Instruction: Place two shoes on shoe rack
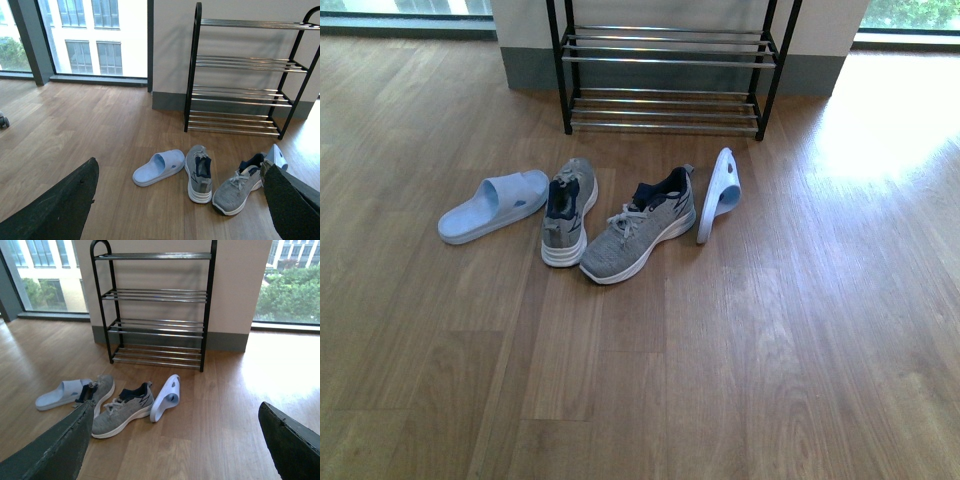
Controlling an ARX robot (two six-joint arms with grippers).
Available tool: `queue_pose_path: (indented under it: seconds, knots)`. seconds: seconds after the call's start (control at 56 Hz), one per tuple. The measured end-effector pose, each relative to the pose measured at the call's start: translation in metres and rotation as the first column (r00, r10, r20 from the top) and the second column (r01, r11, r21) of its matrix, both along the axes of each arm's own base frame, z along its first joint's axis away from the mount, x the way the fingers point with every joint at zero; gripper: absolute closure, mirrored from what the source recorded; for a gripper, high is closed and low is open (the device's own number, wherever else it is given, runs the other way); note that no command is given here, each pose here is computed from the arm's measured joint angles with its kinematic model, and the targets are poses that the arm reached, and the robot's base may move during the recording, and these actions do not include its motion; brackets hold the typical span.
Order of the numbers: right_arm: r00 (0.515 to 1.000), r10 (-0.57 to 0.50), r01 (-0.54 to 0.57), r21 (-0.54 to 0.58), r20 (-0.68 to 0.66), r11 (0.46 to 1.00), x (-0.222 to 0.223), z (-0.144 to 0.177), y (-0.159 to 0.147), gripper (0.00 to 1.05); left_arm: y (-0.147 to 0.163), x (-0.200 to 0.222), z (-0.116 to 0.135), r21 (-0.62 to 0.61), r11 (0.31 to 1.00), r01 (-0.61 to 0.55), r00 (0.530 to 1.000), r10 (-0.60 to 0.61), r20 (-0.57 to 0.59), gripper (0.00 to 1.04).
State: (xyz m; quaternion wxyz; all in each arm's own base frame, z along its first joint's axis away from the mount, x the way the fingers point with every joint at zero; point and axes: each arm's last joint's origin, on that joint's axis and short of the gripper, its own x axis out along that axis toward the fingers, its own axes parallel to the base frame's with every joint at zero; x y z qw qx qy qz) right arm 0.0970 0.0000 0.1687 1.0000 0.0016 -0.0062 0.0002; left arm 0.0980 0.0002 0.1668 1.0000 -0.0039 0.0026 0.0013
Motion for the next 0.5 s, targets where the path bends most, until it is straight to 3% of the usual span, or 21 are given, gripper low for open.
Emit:
queue_pose_path:
  seconds: [0.5]
  knots:
    - [1.000, 0.000, 0.000, 0.000, 0.000, 1.000, 0.0000, 0.0000, 0.0000, 0.09, 0.0000, 0.0000, 0.0000, 0.000, 1.000, 0.000, 1.000, 0.000, 0.000, 0.09]
